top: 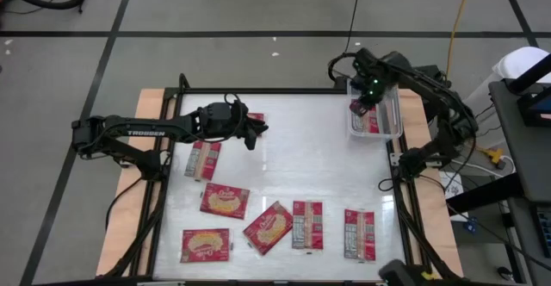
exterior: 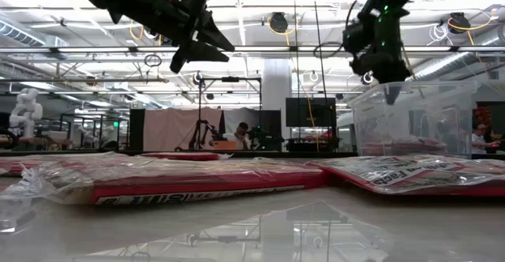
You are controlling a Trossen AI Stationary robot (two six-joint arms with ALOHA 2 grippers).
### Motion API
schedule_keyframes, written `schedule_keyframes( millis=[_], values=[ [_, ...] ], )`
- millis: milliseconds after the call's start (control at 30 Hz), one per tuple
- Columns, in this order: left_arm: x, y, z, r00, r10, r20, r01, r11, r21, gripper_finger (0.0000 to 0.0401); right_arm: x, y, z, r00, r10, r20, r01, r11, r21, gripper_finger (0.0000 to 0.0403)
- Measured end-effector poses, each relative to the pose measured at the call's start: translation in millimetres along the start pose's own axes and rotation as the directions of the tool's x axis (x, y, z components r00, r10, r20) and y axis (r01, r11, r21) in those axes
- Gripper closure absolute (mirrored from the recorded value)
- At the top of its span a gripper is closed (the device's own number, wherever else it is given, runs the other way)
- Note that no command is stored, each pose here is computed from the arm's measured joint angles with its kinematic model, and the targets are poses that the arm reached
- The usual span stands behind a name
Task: Sort popcorn bags into baskets
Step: Put the red popcorn bag into the transparent container
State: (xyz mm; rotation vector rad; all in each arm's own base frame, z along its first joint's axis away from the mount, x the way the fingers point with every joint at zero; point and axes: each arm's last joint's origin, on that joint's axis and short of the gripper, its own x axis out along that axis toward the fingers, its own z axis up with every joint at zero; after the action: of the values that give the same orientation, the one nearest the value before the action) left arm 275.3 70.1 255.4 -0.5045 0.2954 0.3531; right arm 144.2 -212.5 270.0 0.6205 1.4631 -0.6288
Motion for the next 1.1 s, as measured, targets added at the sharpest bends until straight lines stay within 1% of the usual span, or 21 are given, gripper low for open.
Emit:
schedule_keyframes(
  millis=[67,100,300,333,467,667,767,867,1000,1100],
  values=[
    [0,0,0,1.000,0.001,-0.003,-0.001,1.000,-0.001,0.0274,11,-3,5,0.999,0.007,-0.042,-0.009,0.999,-0.039,0.0333],
    [0,0,0,1.000,0.001,-0.003,-0.001,1.000,-0.001,0.0274,17,-5,6,0.998,0.012,-0.064,-0.015,0.999,-0.041,0.0324],
    [0,0,0,1.000,0.001,-0.002,-0.001,0.999,-0.039,0.0274,54,-16,4,0.985,0.041,-0.169,-0.044,0.999,-0.016,0.0259],
    [0,0,0,1.000,0.001,-0.003,-0.001,0.999,-0.043,0.0274,59,-16,3,0.984,0.050,-0.170,-0.053,0.999,-0.011,0.0248],
    [0,0,0,1.000,0.001,-0.002,-0.001,0.999,-0.035,0.0274,79,-19,0,0.986,0.031,-0.164,-0.032,0.999,-0.001,0.0208],
    [0,0,0,1.000,0.001,-0.002,-0.001,1.000,-0.030,0.0274,89,-19,-5,0.986,0.007,-0.169,-0.005,1.000,0.013,0.0168],
    [0,0,0,1.000,0.001,-0.001,-0.001,1.000,-0.030,0.0274,94,-19,-6,0.987,0.006,-0.160,-0.005,1.000,0.011,0.0163],
    [0,0,0,1.000,0.001,-0.002,-0.001,1.000,-0.030,0.0274,100,-18,-8,0.989,0.003,-0.145,-0.003,1.000,0.000,0.0168],
    [0,0,0,1.000,0.001,-0.001,-0.001,1.000,-0.026,0.0274,105,-14,-9,0.991,-0.001,-0.137,-0.001,1.000,-0.013,0.0190],
    [0,0,0,1.000,0.001,-0.001,-0.001,1.000,-0.027,0.0274,106,-11,-8,0.991,-0.005,-0.131,0.000,0.999,-0.032,0.0219]
  ],
)
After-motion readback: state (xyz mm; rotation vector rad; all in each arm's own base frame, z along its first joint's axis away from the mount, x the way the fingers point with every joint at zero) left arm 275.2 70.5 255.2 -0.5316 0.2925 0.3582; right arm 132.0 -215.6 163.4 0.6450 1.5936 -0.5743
